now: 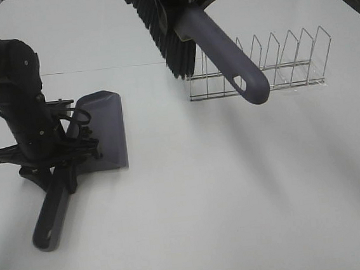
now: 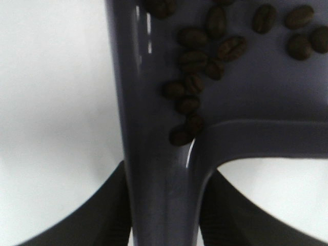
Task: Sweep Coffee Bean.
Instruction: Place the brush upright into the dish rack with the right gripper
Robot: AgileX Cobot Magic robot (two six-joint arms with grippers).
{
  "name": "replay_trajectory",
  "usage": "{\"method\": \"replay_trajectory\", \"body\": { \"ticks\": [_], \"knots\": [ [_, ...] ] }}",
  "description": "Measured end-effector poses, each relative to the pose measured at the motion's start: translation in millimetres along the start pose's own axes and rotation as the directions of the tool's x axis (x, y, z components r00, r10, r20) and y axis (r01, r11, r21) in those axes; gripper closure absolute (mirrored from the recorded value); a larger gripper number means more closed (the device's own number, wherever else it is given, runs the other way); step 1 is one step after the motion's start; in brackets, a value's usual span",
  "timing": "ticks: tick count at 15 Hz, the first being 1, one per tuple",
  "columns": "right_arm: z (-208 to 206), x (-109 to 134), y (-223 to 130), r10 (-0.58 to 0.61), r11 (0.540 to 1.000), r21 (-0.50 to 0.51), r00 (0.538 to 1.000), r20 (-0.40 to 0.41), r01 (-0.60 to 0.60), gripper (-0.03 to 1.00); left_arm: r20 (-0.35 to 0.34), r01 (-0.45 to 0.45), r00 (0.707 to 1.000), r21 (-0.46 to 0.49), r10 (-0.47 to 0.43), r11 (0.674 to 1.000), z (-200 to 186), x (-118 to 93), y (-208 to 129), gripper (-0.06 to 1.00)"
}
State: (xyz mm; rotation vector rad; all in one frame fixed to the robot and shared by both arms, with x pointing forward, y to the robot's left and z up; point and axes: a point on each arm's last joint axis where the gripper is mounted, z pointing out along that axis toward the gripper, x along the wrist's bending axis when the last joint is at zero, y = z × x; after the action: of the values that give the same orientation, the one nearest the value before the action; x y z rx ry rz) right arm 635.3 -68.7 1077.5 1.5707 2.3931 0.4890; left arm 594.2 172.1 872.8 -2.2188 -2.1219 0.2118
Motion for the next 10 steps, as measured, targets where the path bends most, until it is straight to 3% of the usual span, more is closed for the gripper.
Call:
{"method": "replay_trajectory", "body": {
  "ticks": [3, 6, 10],
  "knots": [
    [-32, -5, -24, 0.029, 1.000, 0.012, 1.000, 0.007, -0.029, 0.62, 0.084, 0.061, 0.995, -0.068, -0.055, 0.996, -5, -9, 12, 0.61],
    [-43, -14, -68, 0.041, 0.995, 0.091, 0.998, 0.051, -0.045, 0.62, 0.101, 0.107, 0.990, -0.094, -0.097, 0.990, -6, -11, 15, 0.61],
    [-25, -26, -132, 0.088, 0.982, 0.152, 0.986, 0.141, -0.109, 0.62, 0.114, 0.141, 0.986, -0.136, -0.125, 0.981, -7, -11, 20, 0.61]
  ]
}}
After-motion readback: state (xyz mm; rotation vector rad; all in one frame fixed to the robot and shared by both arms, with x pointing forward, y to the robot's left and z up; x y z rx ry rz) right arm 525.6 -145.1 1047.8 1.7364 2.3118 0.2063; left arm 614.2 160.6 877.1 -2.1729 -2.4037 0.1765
